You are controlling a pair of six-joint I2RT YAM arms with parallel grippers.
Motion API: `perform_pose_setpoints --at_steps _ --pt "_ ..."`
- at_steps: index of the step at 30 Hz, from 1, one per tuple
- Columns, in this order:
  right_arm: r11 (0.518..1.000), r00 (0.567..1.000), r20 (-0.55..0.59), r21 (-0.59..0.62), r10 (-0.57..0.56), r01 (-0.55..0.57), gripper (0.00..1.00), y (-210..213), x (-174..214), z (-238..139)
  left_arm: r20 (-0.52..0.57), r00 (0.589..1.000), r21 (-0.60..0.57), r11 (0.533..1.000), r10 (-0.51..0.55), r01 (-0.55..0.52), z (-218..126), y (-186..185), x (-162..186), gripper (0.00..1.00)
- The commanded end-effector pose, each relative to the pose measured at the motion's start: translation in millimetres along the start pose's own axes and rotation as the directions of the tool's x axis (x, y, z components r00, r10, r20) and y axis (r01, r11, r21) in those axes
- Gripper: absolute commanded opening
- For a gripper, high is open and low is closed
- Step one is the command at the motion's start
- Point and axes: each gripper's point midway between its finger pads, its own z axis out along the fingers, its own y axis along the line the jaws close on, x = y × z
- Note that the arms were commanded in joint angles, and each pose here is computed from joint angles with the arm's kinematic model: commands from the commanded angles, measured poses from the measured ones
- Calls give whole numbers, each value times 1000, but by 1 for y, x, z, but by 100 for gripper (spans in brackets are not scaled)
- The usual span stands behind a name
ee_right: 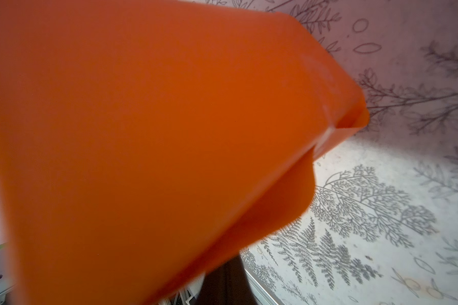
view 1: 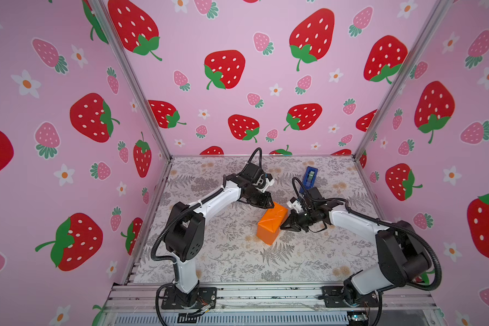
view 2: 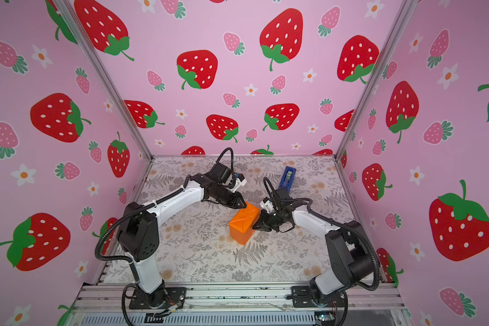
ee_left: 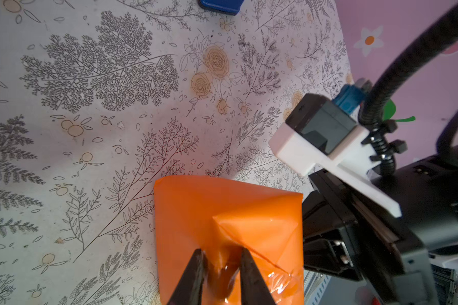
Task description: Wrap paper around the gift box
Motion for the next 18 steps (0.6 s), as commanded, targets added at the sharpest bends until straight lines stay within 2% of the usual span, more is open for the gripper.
perform_pose_setpoints --at_steps 1,10,18 --pt "1000 1000 28 -2 -13 13 0 1 0 -8 -111 993 -83 996 -34 25 0 7 30 30" --pt "999 997 72 -14 -43 44 0 11 -8 -20 7 998 -100 993 55 -54 -41 -16 -3 35" --pt "999 995 93 -16 -46 48 0 13 -12 -27 61 995 -172 983 79 -67 -71 -23 -8 45"
